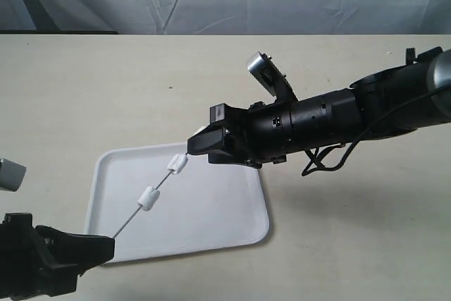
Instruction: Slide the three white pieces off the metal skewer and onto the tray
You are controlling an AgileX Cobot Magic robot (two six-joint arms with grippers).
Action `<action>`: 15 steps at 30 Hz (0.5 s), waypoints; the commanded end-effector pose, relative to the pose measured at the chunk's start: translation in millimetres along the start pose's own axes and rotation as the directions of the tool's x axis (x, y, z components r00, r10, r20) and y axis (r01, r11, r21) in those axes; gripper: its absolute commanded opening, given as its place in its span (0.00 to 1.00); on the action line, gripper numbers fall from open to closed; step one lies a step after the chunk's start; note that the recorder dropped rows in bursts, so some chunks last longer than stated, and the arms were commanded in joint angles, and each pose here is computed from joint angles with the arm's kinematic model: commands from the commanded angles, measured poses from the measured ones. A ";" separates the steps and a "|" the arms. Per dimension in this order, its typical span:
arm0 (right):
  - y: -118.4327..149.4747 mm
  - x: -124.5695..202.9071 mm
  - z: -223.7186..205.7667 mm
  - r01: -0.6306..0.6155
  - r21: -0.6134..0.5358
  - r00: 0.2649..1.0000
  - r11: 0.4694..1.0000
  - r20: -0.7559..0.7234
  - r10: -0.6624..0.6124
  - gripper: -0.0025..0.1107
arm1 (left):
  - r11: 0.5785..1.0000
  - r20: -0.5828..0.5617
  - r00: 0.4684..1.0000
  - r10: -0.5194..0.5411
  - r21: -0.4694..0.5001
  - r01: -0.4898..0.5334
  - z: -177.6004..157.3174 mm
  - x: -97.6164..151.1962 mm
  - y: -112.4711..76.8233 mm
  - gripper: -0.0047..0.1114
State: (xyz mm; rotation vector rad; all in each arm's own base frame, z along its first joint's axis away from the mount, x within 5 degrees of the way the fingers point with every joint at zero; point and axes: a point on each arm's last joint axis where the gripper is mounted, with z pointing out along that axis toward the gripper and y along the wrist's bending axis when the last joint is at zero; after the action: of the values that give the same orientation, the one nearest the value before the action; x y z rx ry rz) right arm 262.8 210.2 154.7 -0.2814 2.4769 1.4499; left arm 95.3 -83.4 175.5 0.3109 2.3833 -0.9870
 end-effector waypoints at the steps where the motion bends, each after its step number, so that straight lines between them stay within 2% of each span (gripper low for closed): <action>1: 0.7 -1.7 0.2 0.007 0.001 1.000 1.000 0.007 -0.007 0.44 | 1.000 -0.006 1.000 -0.006 0.018 0.006 -0.2 2.1 -1.6 0.04; 9: -4.7 -3.8 0.0 0.004 0.061 1.000 0.998 0.030 -0.005 0.44 | 0.999 -0.022 1.000 -0.007 0.041 0.008 -0.2 3.9 -3.6 0.04; 15: -6.6 -3.3 1.9 -0.002 0.057 1.000 0.998 0.022 0.001 0.44 | 0.998 -0.036 0.999 -0.004 0.066 0.006 -0.4 5.2 -5.9 0.04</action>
State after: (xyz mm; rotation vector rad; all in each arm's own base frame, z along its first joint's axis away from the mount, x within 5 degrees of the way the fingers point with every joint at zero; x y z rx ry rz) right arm 266.7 207.4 149.4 -0.2478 2.5018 1.3638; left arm 91.3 -85.9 175.9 0.3381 2.3901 -1.0423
